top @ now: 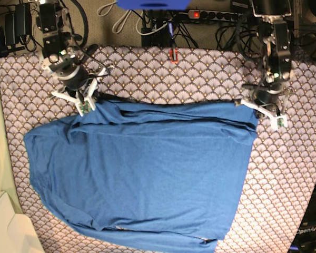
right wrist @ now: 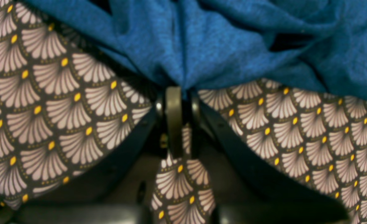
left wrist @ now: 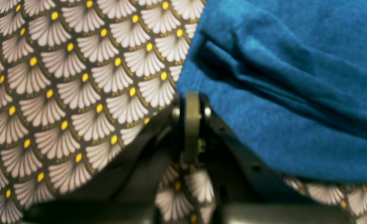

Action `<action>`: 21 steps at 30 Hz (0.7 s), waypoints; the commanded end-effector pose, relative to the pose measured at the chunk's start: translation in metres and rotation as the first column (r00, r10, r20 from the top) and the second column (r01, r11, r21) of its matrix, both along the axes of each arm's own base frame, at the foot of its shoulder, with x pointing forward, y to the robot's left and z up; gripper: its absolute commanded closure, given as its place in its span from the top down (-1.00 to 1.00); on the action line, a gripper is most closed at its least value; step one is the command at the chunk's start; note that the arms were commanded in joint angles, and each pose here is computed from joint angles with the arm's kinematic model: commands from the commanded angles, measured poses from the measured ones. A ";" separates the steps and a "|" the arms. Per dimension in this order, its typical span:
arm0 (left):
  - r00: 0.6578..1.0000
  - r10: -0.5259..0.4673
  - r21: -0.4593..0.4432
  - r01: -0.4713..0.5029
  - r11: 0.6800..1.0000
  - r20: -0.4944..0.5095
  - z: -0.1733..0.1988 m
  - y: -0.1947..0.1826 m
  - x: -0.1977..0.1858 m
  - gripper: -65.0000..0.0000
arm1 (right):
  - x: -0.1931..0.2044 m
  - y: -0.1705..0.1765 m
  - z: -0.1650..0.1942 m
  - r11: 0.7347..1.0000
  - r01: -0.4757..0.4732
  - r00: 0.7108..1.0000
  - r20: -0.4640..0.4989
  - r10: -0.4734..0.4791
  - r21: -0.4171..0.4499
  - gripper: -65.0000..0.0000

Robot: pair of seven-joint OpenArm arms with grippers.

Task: Fold the T-shirt properly
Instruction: 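Drag the shirt toward the robot with both grippers, flattening it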

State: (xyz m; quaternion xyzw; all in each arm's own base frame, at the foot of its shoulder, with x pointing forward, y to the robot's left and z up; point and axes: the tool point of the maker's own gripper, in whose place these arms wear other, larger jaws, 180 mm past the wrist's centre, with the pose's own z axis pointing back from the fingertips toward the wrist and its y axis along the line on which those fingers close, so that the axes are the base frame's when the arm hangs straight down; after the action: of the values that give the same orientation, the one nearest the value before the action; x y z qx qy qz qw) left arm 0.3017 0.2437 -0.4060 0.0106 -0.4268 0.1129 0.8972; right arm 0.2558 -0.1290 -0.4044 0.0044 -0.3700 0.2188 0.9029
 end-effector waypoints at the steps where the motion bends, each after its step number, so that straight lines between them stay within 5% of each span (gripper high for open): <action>1: 0.998 -0.007 0.025 0.006 1.000 0.055 0.017 0.004 0.006 -0.98 | 0.006 0.000 0.010 1.000 -0.006 0.999 0.038 0.006 0.007 -1.00; 21: 0.998 0.061 0.078 -0.060 0.995 -0.010 0.011 0.037 -0.056 -0.98 | -0.055 0.011 0.011 0.999 -0.030 1.000 0.000 0.030 0.038 -1.00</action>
State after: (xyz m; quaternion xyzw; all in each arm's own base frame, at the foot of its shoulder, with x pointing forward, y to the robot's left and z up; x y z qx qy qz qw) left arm 0.2391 0.2753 -0.4063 0.0508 -0.4060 0.1275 0.9035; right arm 0.1979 -0.1177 -0.4009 0.0270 -0.3613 0.2237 0.9048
